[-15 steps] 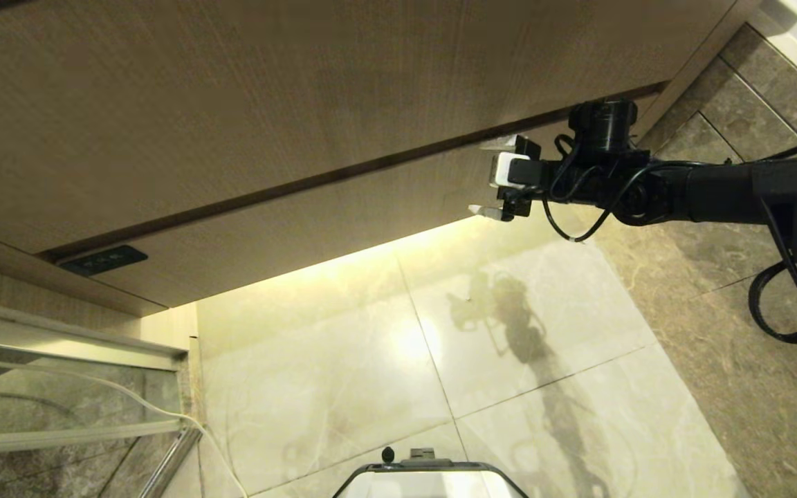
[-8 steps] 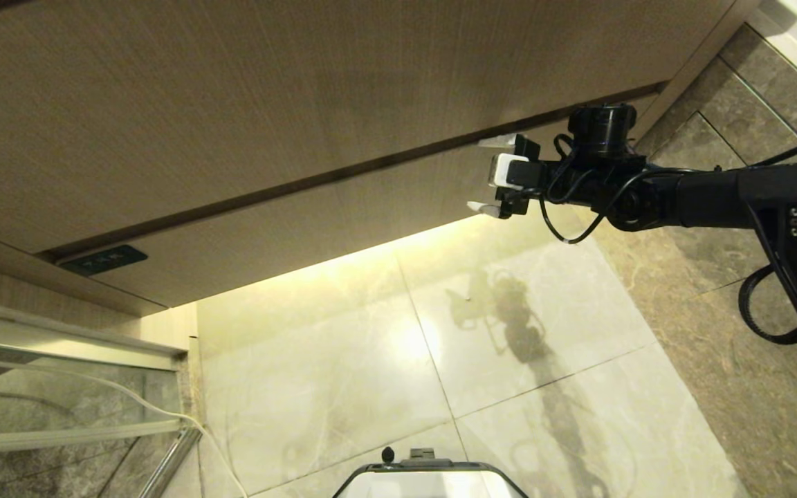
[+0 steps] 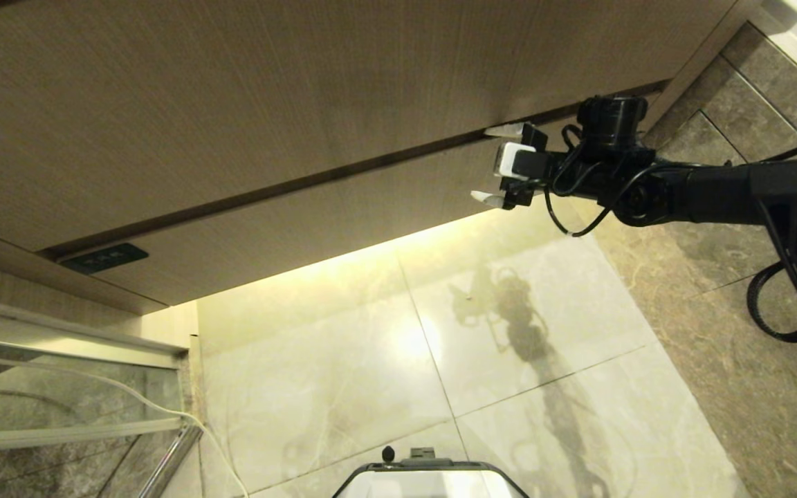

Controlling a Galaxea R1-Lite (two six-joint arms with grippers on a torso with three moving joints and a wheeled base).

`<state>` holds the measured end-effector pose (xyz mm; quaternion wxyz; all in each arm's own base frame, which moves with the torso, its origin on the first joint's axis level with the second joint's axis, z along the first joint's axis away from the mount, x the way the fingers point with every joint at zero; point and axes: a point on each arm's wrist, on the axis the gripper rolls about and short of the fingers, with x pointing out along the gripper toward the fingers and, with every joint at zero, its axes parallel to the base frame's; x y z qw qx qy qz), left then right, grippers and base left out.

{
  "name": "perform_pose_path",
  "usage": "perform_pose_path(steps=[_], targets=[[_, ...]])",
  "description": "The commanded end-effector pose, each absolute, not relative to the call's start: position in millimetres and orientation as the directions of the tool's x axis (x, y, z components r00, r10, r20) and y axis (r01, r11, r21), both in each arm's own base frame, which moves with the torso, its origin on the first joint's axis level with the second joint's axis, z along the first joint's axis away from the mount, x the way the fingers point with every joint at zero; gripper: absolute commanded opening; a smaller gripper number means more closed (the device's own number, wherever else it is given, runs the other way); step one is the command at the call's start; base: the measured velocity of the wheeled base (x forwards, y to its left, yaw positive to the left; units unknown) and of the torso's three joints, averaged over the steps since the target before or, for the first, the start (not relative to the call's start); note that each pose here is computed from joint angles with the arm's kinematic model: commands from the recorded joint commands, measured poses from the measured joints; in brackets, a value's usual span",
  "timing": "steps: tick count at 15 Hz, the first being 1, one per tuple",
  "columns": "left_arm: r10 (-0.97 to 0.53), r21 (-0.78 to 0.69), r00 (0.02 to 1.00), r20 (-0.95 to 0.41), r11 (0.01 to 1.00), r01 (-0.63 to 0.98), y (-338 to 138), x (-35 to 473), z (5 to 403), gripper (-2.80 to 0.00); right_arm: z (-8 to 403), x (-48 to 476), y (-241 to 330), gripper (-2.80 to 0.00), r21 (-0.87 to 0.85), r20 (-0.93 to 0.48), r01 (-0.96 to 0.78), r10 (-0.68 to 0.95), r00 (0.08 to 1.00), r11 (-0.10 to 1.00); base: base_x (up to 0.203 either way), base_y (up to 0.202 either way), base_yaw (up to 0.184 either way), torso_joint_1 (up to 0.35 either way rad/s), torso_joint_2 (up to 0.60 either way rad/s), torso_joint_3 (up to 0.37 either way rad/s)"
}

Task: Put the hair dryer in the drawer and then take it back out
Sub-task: Pull open the drawer

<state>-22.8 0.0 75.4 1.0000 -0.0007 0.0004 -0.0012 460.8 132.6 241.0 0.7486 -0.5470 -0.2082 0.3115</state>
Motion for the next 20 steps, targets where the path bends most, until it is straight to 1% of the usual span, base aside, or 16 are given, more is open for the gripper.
perform_pose_path(steps=[1, 3, 8, 11, 14, 18, 20], targets=[[-0.003, -0.002, 1.000, 0.000, 1.000, 0.003, 0.0, -22.8, 75.5, -2.80, 251.9, 450.2, 130.9, 0.00, -0.944, -0.061, -0.269, 0.700, 0.712, 0.192, 0.000, 0.000, 0.000, 0.000, 0.00, 0.000], [-0.002, -0.002, 1.000, 0.000, 1.000, 0.002, 0.0, -22.8, 75.5, -2.80, 259.7, 443.4, 129.1, 0.00, -0.940, -0.077, -0.287, 0.699, 0.711, 0.187, 0.000, 0.000, 0.000, 0.000, 0.00, 0.000], [-0.002, -0.002, 1.000, 0.000, 1.000, 0.002, 0.0, -22.8, 75.5, -2.80, 253.3, 448.5, 130.4, 0.00, -0.941, -0.073, -0.282, 0.699, 0.712, 0.189, 0.000, 0.000, 0.000, 0.000, 0.00, 0.000], [-0.003, -0.002, 1.000, 0.000, 1.000, 0.003, 0.0, -22.8, 75.5, -2.80, 244.2, 454.1, 131.9, 0.00, -0.934, -0.078, -0.297, 0.699, 0.711, 0.198, 0.000, 0.000, 0.000, 0.000, 0.00, 0.000], [-0.003, -0.002, 1.000, 0.000, 1.000, 0.003, 0.0, -22.8, 75.5, -2.80, 233.6, 464.1, 134.5, 0.00, -0.937, -0.036, -0.268, 0.698, 0.715, 0.226, 0.000, 0.000, 0.000, 0.000, 0.00, 0.000], [-0.002, -0.002, 1.000, 0.000, 1.000, 0.002, 0.0, -22.8, 75.5, -2.80, 212.5, 473.5, 136.8, 0.00, -0.926, -0.073, -0.306, 0.690, 0.720, 0.221, 0.000, 0.000, 0.000, 0.000, 0.00, 0.000], [-0.003, -0.002, 1.000, 0.000, 1.000, 0.003, 0.0, -22.8, 75.4, -2.80, 206.0, 476.5, 137.2, 0.00, -0.893, -0.091, -0.353, 0.655, 0.750, 0.280, 0.000, 0.000, 0.000, 0.000, 0.00, 0.000]])
